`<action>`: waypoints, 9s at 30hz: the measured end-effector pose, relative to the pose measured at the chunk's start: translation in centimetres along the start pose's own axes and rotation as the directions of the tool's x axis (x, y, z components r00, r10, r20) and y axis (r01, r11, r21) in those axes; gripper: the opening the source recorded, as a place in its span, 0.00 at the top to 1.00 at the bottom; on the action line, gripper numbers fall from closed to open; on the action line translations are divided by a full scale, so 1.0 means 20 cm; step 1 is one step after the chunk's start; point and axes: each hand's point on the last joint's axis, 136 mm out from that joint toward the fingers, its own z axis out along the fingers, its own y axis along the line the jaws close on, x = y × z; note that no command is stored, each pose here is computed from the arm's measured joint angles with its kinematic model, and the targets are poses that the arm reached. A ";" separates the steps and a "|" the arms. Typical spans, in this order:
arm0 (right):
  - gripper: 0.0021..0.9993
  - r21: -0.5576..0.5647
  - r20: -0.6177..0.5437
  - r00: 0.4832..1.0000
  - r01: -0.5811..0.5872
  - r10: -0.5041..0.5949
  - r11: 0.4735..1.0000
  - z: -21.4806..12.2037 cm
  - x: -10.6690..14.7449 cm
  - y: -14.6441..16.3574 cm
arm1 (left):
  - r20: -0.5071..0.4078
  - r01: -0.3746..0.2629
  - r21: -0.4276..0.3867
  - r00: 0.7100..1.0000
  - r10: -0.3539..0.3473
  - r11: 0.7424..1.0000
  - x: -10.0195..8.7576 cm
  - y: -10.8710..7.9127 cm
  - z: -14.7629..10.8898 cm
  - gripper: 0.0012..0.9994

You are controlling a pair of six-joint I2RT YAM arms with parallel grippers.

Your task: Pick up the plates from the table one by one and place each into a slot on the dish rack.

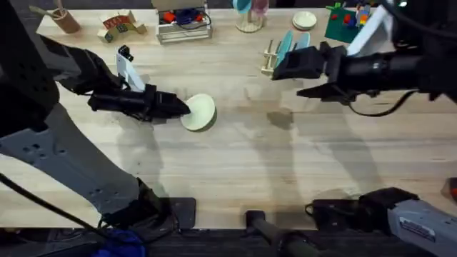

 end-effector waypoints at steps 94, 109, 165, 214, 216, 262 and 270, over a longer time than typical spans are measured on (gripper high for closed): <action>0.52 -0.208 -0.263 0.963 -0.107 0.050 0.972 1.11 0.39 0.34 | 0.000 0.000 0.000 1.000 0.000 1.000 0.00 0.00 0.00 0.96; 0.90 -0.197 -0.259 0.964 -0.111 0.058 0.974 1.11 0.38 0.33 | 0.000 0.000 0.000 1.000 0.000 1.000 0.00 0.00 0.00 0.96; 0.97 0.055 -0.356 0.815 0.506 -0.456 0.861 0.52 0.07 0.33 | 0.154 -0.200 -0.514 0.935 0.320 0.834 0.26 -0.71 -0.52 0.96; 0.97 0.451 -0.050 0.817 0.532 -0.575 0.717 -0.41 -0.30 0.26 | 0.206 -0.195 -0.742 0.844 0.495 0.641 0.47 -1.24 -0.87 0.96; 0.97 0.451 -0.050 0.817 0.532 -0.575 0.717 -0.41 -0.30 0.26 | 0.152 -0.251 -0.733 0.846 0.512 0.632 0.47 -1.25 -0.82 0.96; 0.97 0.451 -0.060 0.819 0.533 -0.571 0.716 -0.42 -0.29 0.25 | -0.020 -0.404 -0.708 0.832 0.554 0.580 0.35 -1.27 -0.64 0.00; 0.97 0.452 -0.066 0.821 0.532 -0.567 0.716 -0.42 -0.28 0.25 | -0.020 -0.403 -0.708 0.832 0.554 0.580 0.35 -1.27 -0.64 0.00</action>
